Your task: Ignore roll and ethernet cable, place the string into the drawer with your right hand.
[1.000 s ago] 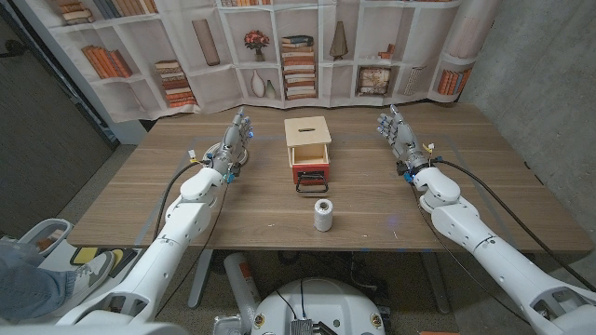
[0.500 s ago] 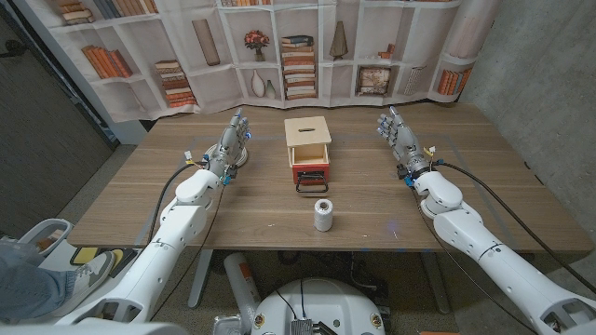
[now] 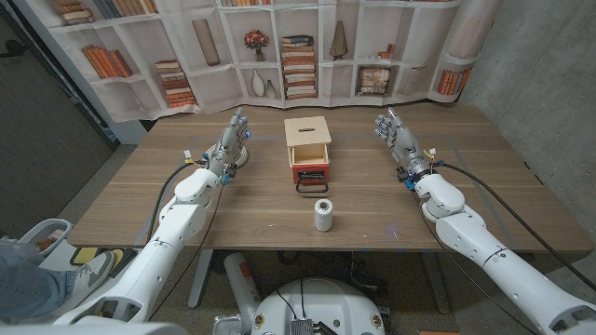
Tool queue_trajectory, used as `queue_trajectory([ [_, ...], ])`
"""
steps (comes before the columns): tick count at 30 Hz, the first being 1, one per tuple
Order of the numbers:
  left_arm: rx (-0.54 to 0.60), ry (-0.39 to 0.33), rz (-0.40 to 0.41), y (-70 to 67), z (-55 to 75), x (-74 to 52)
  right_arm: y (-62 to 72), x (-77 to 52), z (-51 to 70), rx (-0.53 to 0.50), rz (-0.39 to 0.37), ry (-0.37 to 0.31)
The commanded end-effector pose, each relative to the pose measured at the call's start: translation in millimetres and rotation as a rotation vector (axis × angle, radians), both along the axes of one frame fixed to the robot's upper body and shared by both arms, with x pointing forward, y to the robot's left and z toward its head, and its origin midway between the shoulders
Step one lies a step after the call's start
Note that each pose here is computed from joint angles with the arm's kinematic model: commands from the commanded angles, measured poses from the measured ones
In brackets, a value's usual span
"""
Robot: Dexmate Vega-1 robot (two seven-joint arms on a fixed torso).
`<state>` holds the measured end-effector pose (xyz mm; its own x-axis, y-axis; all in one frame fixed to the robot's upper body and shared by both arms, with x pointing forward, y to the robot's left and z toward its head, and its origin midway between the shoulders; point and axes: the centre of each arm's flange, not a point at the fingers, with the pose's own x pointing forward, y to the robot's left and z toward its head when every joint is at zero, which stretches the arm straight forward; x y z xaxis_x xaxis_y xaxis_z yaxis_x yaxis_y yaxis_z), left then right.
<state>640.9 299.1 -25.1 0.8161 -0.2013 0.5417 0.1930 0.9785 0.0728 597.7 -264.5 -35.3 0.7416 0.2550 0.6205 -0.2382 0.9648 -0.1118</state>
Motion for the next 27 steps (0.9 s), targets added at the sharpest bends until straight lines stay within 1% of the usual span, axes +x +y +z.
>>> queue_trajectory([
  [1, 0.005, 0.001, -0.005, -1.2, 3.1, 2.4, 0.9, -12.0, -5.0, -0.012, 0.020, -0.019],
  [4, 0.010, -0.005, -0.003, -1.7, 4.7, 1.3, 2.1, -13.2, -6.0, -0.021, 0.033, -0.022],
  [11, 0.010, 0.002, -0.006, -2.9, 3.4, 2.0, 4.5, -19.1, -8.7, -0.035, 0.044, -0.026],
  [15, 0.006, 0.004, -0.006, -3.4, 2.4, 2.1, 3.8, -22.5, -10.0, -0.043, 0.058, -0.030],
  [21, 0.011, 0.007, -0.005, -4.8, 1.8, 1.5, 1.9, -30.0, -12.6, -0.068, 0.057, -0.047],
  [27, 0.017, 0.003, -0.004, -7.3, 2.3, -0.4, 0.3, -34.5, -16.6, -0.062, 0.063, -0.041],
])
